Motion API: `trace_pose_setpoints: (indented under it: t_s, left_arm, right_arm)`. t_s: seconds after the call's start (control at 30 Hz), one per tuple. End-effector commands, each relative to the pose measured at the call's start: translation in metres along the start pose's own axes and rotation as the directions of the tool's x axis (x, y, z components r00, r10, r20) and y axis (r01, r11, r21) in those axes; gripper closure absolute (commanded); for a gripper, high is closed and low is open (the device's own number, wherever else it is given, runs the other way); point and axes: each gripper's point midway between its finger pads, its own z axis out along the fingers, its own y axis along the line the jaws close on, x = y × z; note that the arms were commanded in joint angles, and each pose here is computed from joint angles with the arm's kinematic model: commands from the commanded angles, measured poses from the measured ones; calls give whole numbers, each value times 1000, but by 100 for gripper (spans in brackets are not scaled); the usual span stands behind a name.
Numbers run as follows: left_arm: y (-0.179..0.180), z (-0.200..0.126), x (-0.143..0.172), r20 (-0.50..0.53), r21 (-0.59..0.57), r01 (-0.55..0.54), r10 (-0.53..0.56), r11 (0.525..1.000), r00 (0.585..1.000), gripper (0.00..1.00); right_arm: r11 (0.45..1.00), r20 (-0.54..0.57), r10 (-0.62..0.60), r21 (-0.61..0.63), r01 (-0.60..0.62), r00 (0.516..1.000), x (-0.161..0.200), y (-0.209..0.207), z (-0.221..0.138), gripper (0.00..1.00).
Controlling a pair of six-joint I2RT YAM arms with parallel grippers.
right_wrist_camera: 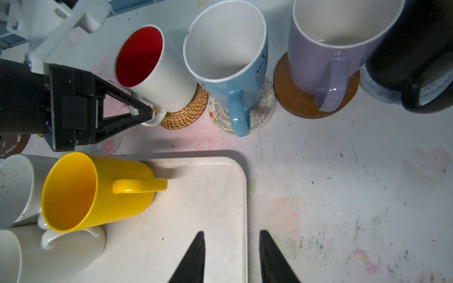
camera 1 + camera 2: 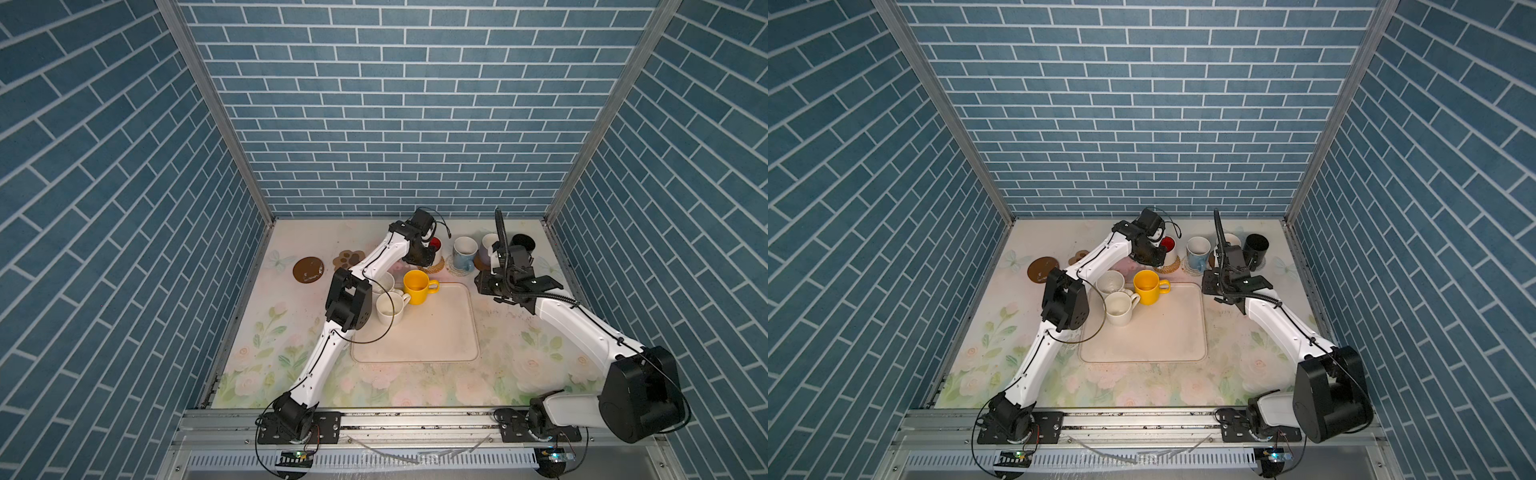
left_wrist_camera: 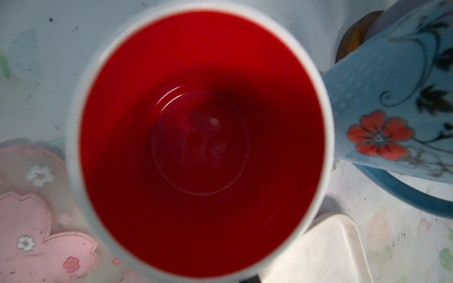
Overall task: Place cups on coasters
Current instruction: Place the cup on the coaster.
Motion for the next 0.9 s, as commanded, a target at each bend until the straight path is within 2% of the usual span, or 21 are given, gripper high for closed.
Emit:
trace_pose_setpoints:
  t_s: [0.0, 0.07, 0.1, 0.57, 0.7, 0.87]
  left_arm:
    - [1, 4, 1, 9, -28, -25, 25, 999, 1000, 100]
    - [2, 6, 4, 2, -37, -24, 24, 999, 1000, 99]
    - [3, 6, 6, -3, -41, -25, 25, 999, 1000, 95]
    - [-1, -16, 2, 33, -86, -58, 61, 995, 998, 32]
    - [-6, -34, -8, 75, -87, -65, 72, 994, 995, 26]
    - [-13, -64, -23, 145, -81, -61, 72, 995, 987, 27]
  right_arm:
    - [1000, -2, -16, -2, 16, 1000, 5, -3, -1, 62]
    - [1000, -1, -15, -2, 15, 1000, 6, -3, -1, 62]
    - [1000, 0, -15, -2, 15, 1000, 5, -3, -2, 62]
    - [1000, 21, -15, -24, 15, 1000, 2, 2, -13, 61]
    - [999, 17, -8, -50, 9, 1000, 3, 7, -17, 61]
    - [993, 23, -5, -115, 8, 1000, 3, 17, -24, 60]
